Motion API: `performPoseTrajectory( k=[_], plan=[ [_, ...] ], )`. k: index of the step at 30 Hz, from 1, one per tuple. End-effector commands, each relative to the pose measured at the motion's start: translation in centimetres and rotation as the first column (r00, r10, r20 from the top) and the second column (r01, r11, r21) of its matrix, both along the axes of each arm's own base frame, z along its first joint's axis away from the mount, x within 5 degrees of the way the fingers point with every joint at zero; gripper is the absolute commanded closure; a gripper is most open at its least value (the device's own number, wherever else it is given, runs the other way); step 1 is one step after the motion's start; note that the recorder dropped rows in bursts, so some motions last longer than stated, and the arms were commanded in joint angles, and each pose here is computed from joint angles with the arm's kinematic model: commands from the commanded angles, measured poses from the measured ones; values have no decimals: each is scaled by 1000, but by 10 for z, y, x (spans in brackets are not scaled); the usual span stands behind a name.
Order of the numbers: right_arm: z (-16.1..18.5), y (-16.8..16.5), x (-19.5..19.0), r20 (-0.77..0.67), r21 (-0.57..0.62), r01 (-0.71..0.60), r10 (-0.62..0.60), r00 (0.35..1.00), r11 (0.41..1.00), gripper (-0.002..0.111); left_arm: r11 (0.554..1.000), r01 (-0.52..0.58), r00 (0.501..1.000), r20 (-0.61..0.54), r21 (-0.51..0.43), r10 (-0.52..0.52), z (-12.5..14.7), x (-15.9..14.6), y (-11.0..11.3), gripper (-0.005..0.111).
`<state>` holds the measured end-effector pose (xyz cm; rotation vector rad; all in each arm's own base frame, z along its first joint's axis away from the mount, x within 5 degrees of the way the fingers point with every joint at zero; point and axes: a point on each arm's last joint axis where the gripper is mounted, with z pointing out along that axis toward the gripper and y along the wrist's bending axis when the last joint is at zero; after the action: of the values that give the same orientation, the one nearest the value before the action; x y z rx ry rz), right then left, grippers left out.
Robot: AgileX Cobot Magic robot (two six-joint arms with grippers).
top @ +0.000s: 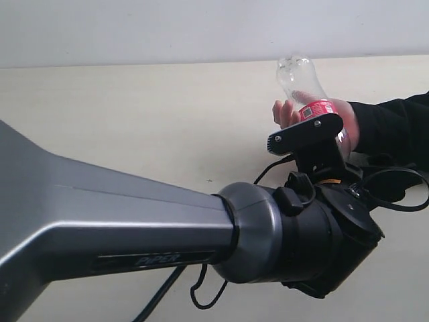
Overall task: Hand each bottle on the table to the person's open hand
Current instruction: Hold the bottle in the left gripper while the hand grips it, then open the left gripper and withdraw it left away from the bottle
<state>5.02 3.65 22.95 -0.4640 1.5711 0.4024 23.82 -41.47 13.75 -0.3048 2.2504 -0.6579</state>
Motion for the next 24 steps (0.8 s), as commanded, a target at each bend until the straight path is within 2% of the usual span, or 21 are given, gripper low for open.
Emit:
performPoseTrajectory(
  k=[1, 11, 24],
  plan=[
    [-1, 0, -1, 2, 3, -3, 3, 1000, 1000, 108, 1000, 1, 1000, 0, -10, -1, 3, 1, 0, 27],
    [-1, 0, -1, 2, 3, -3, 3, 1000, 1000, 108, 1000, 2, 1000, 3, -13, -2, 5, 1, 0, 27],
    [-1, 0, -1, 2, 3, -3, 3, 1000, 1000, 108, 998, 62, 994, 92, -30, -59, 57, -1, 4, 27]
  ],
)
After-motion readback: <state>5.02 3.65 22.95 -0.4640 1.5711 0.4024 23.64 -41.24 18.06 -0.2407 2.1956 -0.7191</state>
